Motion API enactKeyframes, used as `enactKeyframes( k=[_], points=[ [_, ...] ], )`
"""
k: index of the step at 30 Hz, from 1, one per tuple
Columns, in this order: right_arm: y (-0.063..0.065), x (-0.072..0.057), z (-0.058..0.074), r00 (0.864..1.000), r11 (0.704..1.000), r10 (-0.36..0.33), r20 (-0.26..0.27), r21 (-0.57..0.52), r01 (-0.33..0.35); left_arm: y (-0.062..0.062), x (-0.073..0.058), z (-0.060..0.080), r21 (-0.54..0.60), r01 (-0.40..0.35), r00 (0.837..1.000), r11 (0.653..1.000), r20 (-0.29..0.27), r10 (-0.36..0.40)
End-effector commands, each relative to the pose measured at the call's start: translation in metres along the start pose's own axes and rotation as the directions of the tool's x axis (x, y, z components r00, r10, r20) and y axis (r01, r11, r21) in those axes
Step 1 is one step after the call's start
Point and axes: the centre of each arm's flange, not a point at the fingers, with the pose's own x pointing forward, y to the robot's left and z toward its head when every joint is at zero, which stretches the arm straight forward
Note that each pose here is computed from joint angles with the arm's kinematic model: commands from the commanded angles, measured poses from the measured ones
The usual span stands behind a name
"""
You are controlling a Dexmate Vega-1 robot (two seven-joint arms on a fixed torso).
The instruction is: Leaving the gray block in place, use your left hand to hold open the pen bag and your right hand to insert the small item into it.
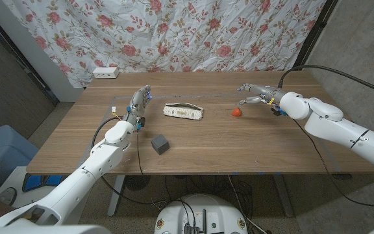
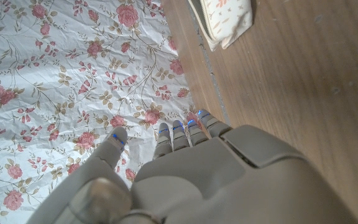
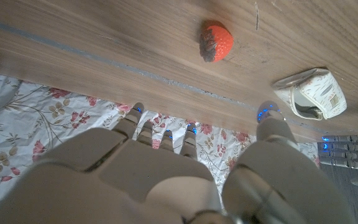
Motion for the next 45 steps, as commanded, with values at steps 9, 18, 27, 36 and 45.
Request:
enactKeyframes(
  k=[9, 18, 27, 36, 45],
  points=[
    [-0.012, 0.015, 0.02, 0.991, 0.979, 0.105, -0.08, -0.167, -0.117, 0.006, 0.004, 0.002, 0.011, 0.001, 1.0, 1.0, -0.007, -0.001],
    [-0.009, 0.022, 0.024, 0.978, 0.956, 0.162, -0.129, -0.223, -0.188, 0.007, 0.002, 0.001, 0.009, 0.001, 1.0, 1.0, -0.009, -0.001],
    [0.0, 0.028, 0.025, 0.972, 0.941, 0.184, -0.145, -0.26, -0.216, 0.009, -0.001, 0.001, 0.02, -0.004, 1.0, 1.0, -0.026, 0.004],
    [0.008, 0.036, 0.021, 0.963, 0.93, 0.21, -0.17, -0.269, -0.25, 0.007, -0.001, 0.002, 0.05, 0.012, 0.999, 0.999, -0.041, -0.01],
    [0.017, 0.041, 0.018, 0.96, 0.927, 0.22, -0.176, -0.268, -0.261, 0.005, -0.001, 0.0, 0.038, 0.022, 0.999, 0.999, -0.051, -0.02]
  ],
)
